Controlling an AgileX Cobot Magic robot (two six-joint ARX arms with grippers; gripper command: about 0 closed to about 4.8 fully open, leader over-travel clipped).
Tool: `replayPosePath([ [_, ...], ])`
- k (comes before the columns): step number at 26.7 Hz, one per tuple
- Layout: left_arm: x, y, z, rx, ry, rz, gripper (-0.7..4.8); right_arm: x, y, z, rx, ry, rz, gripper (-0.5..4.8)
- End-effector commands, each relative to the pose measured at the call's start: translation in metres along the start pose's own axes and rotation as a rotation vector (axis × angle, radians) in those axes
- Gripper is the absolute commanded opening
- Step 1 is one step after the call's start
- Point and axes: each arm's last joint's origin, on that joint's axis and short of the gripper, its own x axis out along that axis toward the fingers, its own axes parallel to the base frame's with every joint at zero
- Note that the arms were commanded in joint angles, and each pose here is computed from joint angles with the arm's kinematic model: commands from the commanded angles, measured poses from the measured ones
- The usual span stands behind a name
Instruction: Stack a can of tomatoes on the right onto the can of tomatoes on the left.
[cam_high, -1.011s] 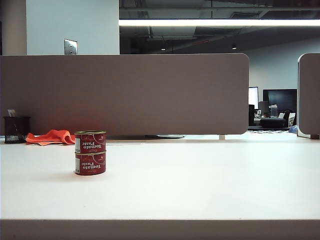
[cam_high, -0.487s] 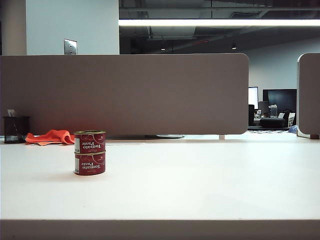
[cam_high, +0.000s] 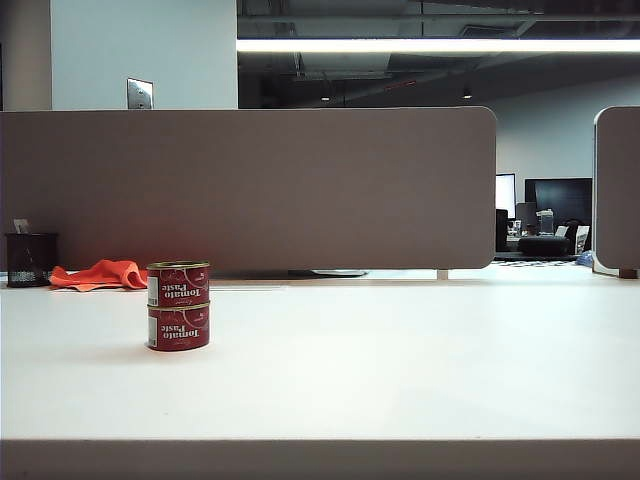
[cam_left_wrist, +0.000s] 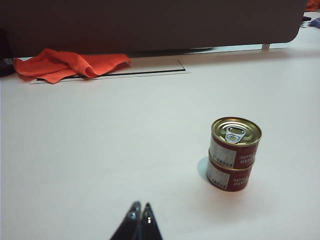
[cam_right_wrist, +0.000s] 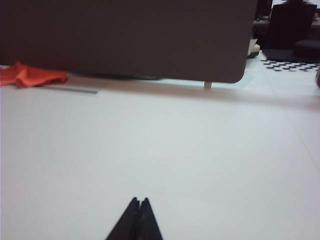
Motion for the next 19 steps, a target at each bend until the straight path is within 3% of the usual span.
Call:
replayPosePath([
  [1, 0.000, 0.000, 0.002, 0.004, -0.009, 0.002, -0.05, 0.001, -0.001, -0.001, 0.004, -0.008, -0.013, -0.05],
  [12, 0.000, 0.000, 0.002, 0.004, -0.009, 0.002, -0.05, 0.005, -0.026, -0.001, -0.004, -0.005, -0.203, -0.05],
  [19, 0.000, 0.000, 0.002, 0.004, -0.009, 0.003, -0.05, 0.004, -0.041, 0.009, -0.005, -0.112, -0.248, -0.05],
])
